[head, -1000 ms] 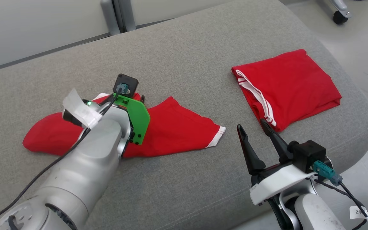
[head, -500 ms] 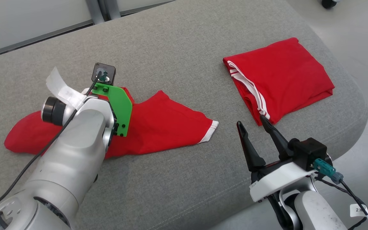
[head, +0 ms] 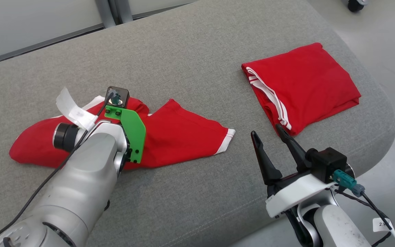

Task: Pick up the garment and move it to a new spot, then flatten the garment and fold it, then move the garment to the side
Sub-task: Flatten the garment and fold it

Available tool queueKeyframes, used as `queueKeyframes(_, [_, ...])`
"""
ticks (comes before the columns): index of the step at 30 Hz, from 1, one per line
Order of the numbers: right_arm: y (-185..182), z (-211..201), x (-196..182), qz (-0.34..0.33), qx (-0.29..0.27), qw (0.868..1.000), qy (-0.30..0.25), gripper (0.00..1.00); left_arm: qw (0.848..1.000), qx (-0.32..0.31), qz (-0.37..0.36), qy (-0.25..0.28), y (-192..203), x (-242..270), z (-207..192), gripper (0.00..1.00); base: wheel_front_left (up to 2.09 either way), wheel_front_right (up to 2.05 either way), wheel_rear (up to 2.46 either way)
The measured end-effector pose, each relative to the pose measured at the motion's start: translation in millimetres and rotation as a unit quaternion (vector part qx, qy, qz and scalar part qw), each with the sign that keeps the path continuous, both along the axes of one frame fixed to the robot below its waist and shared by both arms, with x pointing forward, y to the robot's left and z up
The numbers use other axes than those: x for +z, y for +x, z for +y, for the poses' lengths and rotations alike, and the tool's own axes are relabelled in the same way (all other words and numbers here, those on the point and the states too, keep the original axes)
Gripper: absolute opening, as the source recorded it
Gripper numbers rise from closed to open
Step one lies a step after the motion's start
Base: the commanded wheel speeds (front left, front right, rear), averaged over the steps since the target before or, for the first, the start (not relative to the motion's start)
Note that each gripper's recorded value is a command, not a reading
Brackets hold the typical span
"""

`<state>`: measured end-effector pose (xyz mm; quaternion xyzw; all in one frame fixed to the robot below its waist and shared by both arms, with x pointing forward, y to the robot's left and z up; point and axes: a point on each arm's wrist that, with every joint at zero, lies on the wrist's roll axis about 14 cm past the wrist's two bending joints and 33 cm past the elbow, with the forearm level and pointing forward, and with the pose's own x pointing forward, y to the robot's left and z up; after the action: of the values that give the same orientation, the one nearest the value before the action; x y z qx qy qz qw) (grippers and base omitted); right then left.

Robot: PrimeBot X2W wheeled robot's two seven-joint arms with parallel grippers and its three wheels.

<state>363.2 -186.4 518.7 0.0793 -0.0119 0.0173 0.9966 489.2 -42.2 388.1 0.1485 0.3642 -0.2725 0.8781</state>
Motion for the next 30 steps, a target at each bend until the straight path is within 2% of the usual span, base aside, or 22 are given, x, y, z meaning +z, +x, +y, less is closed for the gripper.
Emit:
queueKeyframes(5, [1.3, 3.1, 2.4, -0.002, 0.006, 1.0, -0.002, 1.0, 0.999, -0.026, -0.026, -0.033, -2.5, 13.2, -13.0, 0.0, 0.0, 0.0, 0.0])
queueKeyframes(9, [4.7, 10.5, 5.0, -0.007, 0.018, 1.0, 0.0, 1.0, 0.992, -0.073, -0.035, -0.094, -20.3, 29.1, -38.6, 0.0, 0.0, 0.0, 0.0])
queueKeyframes(14, [8.7, 21.7, 8.9, -0.013, 0.036, 0.999, 0.003, 1.0, 0.982, -0.106, 0.006, -0.154, -58.9, 33.2, -59.8, 0.0, 0.0, 0.0, 0.0])
queueKeyframes(20, [12.3, 32.6, 13.5, -0.021, 0.053, 0.998, 0.005, 1.0, 0.978, -0.118, 0.056, -0.164, -104.9, 22.9, -64.3, 0.0, 0.0, 0.0, 0.0])
queueKeyframes(21, [12.5, 35.1, 14.1, -0.021, 0.057, 0.998, 0.006, 1.0, 0.978, -0.113, 0.06, -0.167, -109.5, 21.9, -63.3, 0.36, 0.0, 0.0, 0.0])
queueKeyframes(22, [12.6, 37.2, 15.0, -0.023, 0.06, 0.998, 0.006, 1.0, 0.978, -0.109, 0.058, -0.167, -112.1, 21.7, -61.7, 1.0, 0.0, 0.0, 0.0])
queueKeyframes(30, [12.4, 50.5, 19.2, -0.028, 0.08, 0.996, 0.01, 1.0, 0.979, -0.061, 0.071, -0.181, -127.4, 16.6, -45.6, 1.0, 0.0, 0.0, 0.0])
